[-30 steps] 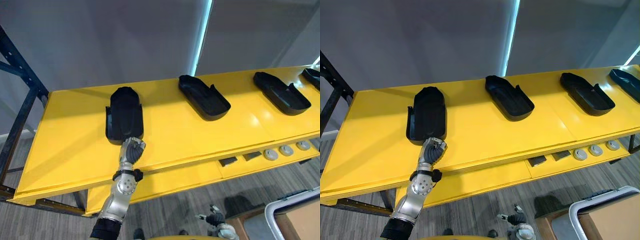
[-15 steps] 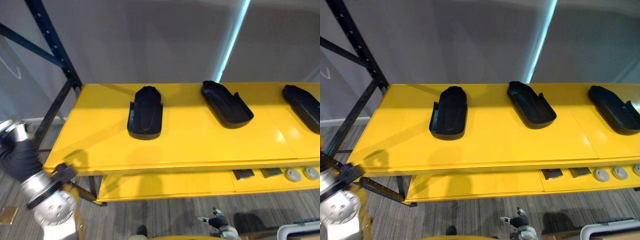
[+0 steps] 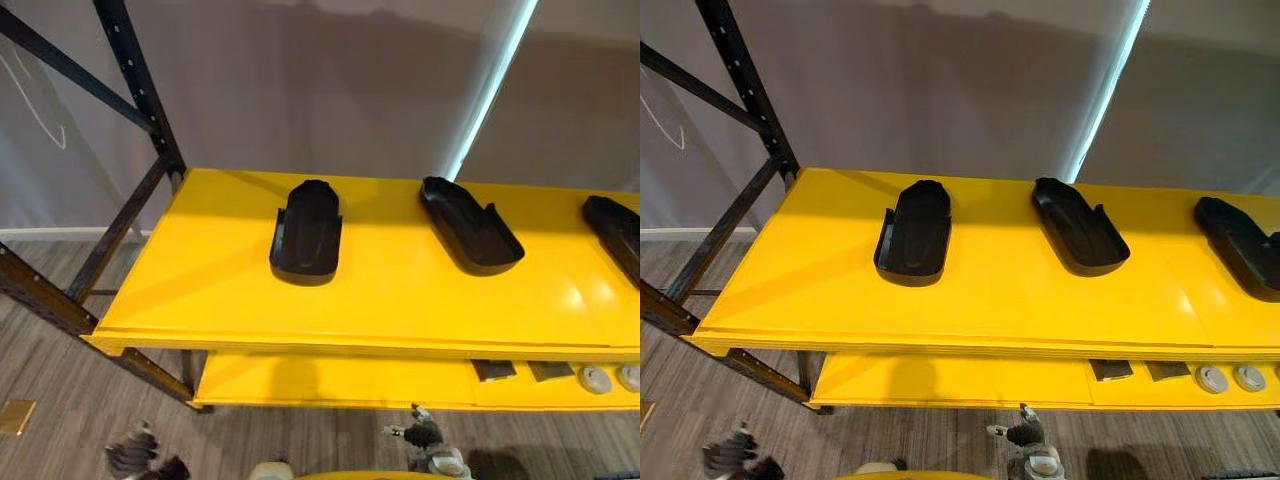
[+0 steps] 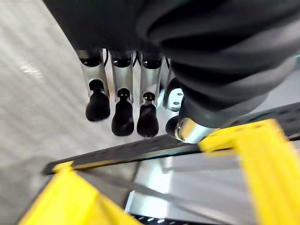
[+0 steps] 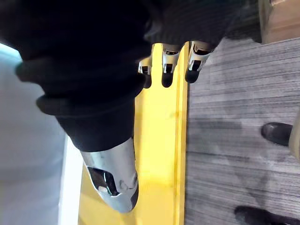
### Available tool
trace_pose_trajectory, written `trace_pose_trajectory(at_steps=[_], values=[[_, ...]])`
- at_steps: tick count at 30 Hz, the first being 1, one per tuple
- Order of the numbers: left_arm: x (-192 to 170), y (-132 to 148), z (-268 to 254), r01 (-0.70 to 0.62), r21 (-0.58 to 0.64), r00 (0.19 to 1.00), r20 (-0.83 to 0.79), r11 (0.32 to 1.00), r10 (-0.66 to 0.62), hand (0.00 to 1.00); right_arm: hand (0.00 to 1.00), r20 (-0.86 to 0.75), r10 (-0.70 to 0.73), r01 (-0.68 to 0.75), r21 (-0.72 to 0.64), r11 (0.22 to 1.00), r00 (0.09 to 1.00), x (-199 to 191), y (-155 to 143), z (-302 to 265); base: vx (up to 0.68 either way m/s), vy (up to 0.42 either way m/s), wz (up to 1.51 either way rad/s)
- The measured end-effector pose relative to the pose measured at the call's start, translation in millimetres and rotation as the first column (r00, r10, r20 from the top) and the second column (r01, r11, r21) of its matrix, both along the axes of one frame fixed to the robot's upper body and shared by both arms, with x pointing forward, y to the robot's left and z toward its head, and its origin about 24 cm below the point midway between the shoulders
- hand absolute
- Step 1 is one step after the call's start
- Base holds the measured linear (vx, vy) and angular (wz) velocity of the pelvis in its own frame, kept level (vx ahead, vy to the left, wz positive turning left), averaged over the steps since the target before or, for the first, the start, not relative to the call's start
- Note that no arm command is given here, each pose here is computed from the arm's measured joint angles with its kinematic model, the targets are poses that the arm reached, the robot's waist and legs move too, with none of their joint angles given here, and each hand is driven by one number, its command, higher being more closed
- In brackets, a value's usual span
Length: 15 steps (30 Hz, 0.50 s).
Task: Walk over and take plastic housings, then place them on the shelf
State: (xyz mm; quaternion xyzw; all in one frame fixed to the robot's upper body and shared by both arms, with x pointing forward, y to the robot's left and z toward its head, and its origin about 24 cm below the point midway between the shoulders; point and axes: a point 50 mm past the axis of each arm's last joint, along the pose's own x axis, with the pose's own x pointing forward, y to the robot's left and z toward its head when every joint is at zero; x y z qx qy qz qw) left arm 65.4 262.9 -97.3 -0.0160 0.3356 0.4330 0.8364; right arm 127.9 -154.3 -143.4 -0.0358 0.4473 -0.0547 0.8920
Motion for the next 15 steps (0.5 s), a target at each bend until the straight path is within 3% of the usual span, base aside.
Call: trace_pose_trajectory(at_steps=[2,7,15], values=[[-1.8,-15.0,-17.9,0.039,-0.089,0.997,-0.058,0.995,-0.044,0.0,0.0,0.004,-0.007,0.007,-0.004,1.0,1.0,0.5,-1.1,0.4,0.04,0.036,-0.19],[4.1,-33.1,-34.0,0.098,-0.177,0.989,-0.095,0.979,-0.116,0.0,0.0,-0.006,-0.042,0.042,-0.016,0.999,0.999,-3.6,-4.4,-0.9,-0.01,0.006,-0.09],[17.5,-59.9,-41.1,0.283,-0.223,0.944,-0.107,0.933,-0.312,0.0,0.0,-0.02,-0.1,0.099,-0.034,0.995,0.995,-8.7,-14.6,-2.6,-0.04,0.001,-0.1]])
